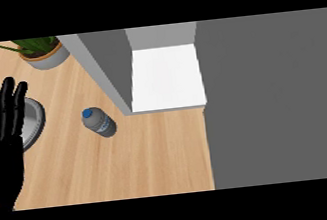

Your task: Pick up the bottled water, place it into the cabinet and close the cabinet

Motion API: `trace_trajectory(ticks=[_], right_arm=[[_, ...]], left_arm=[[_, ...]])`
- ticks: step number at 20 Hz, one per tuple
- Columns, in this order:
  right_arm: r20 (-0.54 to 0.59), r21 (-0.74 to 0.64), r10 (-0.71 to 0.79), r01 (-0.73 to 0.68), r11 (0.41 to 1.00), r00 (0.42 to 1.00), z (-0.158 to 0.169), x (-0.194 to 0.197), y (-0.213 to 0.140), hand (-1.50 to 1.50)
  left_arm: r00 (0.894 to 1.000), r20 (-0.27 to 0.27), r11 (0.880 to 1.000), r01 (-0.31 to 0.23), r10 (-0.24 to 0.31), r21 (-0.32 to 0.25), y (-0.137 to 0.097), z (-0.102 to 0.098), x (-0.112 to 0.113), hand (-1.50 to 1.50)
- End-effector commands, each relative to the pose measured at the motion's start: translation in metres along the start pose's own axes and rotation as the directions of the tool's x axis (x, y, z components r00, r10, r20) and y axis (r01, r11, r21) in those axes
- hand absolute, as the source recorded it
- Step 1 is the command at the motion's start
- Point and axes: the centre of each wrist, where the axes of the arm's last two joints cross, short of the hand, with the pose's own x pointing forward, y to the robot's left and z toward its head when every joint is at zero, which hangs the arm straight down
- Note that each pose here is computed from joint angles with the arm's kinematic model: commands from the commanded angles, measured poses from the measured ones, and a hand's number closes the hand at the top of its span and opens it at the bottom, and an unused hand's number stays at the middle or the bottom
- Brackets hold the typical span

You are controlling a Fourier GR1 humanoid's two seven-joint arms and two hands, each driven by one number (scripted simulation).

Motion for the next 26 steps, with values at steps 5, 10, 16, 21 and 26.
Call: trace_trajectory(ticks=[5,10,16,21,26], right_arm=[[0.022,0.054,-0.035,0.033,0.998,0.999,0.02,0.019,0.002,-1.5],[-0.041,0.257,-0.165,0.17,0.951,0.985,0.03,0.044,0.025,-1.5],[-0.057,0.269,-0.168,0.177,0.947,0.984,0.05,0.064,0.031,-1.5],[-0.047,0.272,-0.198,0.203,0.941,0.979,0.045,0.073,0.045,-1.5],[-0.049,0.261,-0.193,0.199,0.945,0.98,0.048,0.089,0.048,-1.5]], left_arm=[[0.995,-0.042,0.984,0.099,-0.093,0.149,-0.013,0.004,-0.001,-1.5],[0.97,-0.2,0.971,-0.093,0.138,0.222,-0.014,0.01,0.008,-1.5],[0.971,-0.194,0.974,-0.096,0.137,0.206,-0.028,0.022,0.023,-1.5],[0.958,-0.25,0.966,-0.075,0.138,0.246,-0.02,0.013,0.033,-1.5],[0.948,-0.288,0.97,-0.068,0.136,0.232,-0.032,0.034,0.02,-1.5]])
